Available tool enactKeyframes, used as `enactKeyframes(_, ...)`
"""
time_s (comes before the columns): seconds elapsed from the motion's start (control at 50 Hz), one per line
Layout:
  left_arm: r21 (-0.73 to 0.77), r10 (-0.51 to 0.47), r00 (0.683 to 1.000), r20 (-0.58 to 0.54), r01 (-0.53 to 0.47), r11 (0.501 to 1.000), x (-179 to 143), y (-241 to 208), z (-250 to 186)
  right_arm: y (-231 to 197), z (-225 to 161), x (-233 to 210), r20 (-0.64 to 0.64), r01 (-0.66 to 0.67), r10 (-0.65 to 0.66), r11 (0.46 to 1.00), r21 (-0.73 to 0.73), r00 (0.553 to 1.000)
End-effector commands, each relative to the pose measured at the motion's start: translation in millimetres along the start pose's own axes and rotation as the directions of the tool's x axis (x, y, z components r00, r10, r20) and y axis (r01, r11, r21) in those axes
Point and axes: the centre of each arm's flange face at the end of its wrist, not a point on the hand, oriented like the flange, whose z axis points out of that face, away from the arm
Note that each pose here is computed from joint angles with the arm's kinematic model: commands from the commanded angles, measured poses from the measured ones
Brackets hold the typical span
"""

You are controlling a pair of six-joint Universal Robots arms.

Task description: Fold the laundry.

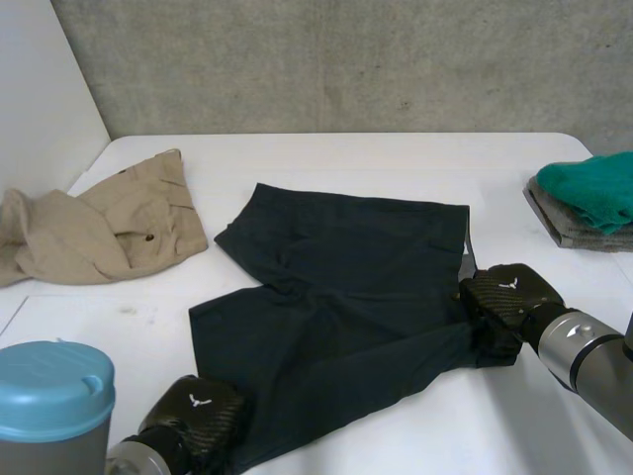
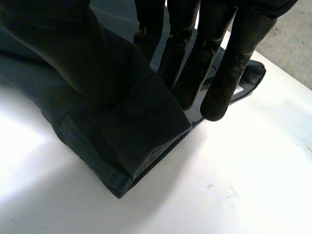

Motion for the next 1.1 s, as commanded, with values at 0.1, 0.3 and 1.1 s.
enactKeyframes(0.1, 0.124, 0.056, 0.998, 0.012, -0.057, 0.991, 13, -11, 5, -14, -15, 4, -0.022, 0.025, -0.024, 0.999, 0.025, 0.999)
enactKeyframes(0.3, 0.114, 0.137, 0.989, 0.056, -0.143, 0.983, 7, -17, -11, -18, -44, -3, 0.058, 0.108, -0.105, 0.993, -0.053, 0.993)
enactKeyframes(1.1, 0.506, 0.161, 0.912, 0.377, -0.349, 0.789, -35, -180, 123, -54, 32, 41, -0.156, 0.347, -0.332, 0.934, 0.083, 0.930)
